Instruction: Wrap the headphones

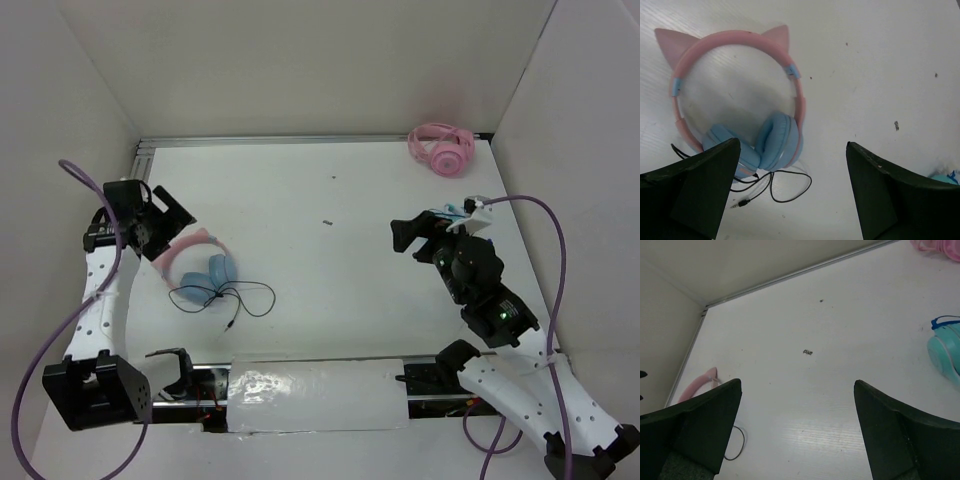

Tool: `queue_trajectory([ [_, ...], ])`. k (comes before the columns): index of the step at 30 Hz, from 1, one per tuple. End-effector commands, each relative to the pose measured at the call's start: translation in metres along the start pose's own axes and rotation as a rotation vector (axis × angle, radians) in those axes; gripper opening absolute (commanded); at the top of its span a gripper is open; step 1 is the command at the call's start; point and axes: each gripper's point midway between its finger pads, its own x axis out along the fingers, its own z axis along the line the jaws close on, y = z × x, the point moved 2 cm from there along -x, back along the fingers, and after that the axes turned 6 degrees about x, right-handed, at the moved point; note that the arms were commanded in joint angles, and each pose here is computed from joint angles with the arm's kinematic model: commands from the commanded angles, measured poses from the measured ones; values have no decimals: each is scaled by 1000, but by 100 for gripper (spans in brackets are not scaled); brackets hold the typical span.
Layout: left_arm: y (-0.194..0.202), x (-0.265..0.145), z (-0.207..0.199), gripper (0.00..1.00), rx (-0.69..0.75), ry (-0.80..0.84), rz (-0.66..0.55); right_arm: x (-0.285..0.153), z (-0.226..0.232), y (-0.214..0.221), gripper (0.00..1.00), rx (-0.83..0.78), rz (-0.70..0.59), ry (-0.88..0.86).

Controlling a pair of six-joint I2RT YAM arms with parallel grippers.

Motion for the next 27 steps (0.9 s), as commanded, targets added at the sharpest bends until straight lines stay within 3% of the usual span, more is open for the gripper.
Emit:
queue_trajectory([
  [1, 6, 12, 28, 99, -93, -114, 15, 9, 14, 2, 100, -78, 0, -93],
  [8, 14, 53, 67, 99, -94, -190, 59, 31, 14, 13, 100, -150, 64, -55],
  [12, 10, 75, 80, 99, 75, -130, 29, 41, 19, 25, 100, -234, 92, -123],
  [15, 9, 76, 85, 99, 50, -128, 28, 46, 17, 30, 100, -269, 88, -134],
  [19, 15, 75, 112, 99, -74, -256, 56, 50, 19, 32, 100, -275, 86, -152],
  [27, 28, 101, 130, 99, -128, -325, 202, 59, 23, 32, 100, -288, 99, -147],
])
